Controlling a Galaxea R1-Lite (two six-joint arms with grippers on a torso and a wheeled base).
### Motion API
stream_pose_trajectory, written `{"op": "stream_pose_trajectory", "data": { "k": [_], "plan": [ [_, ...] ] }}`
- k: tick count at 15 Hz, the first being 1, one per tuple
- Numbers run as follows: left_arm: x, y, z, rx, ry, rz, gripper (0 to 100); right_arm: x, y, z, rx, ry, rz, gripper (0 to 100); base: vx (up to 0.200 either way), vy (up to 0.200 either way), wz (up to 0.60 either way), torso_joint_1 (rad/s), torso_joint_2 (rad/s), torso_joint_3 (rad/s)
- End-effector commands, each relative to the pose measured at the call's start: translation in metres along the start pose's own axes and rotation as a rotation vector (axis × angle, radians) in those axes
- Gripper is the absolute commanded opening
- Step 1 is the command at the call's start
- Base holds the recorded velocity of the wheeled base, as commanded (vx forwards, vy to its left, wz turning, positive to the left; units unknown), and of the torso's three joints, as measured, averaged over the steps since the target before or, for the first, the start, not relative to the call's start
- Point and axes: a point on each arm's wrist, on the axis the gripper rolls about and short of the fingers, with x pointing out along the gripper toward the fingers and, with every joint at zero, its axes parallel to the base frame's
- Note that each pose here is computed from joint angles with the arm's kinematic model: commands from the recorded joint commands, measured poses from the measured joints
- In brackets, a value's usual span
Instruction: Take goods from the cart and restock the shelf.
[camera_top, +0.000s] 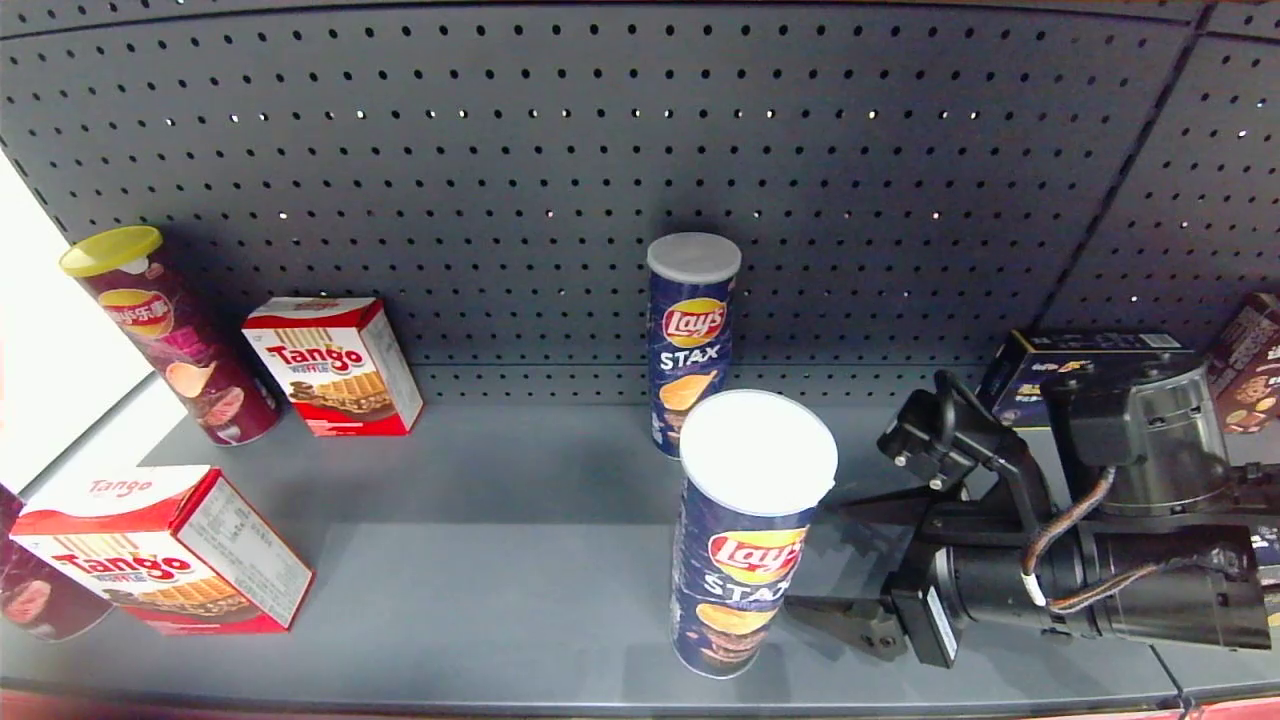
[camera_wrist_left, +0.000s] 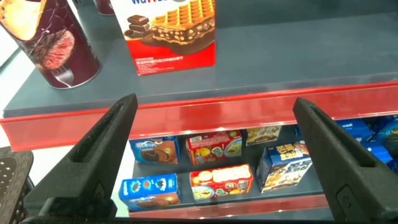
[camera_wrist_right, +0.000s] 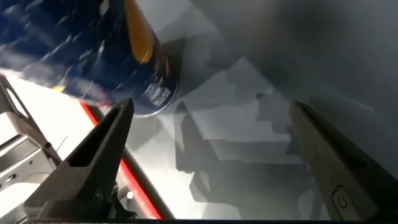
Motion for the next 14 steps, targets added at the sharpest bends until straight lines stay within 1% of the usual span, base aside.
{"op": "stream_pose_trajectory", "data": {
  "k": [1, 14],
  "plan": [
    [0.0001, 0.0, 0.0001, 0.0, 0.001, 0.0, 100, 0.0063, 0.0001, -0.0001, -0.001, 0.009, 0.006, 100, 0.0, 0.0, 0.0, 0.0, 0.0, 0.0],
    [0.0001, 0.0, 0.0001, 0.0, 0.001, 0.0, 100, 0.0061, -0.0001, 0.0012, -0.002, 0.005, 0.004, 100, 0.0, 0.0, 0.0, 0.0, 0.0, 0.0]
  ]
}}
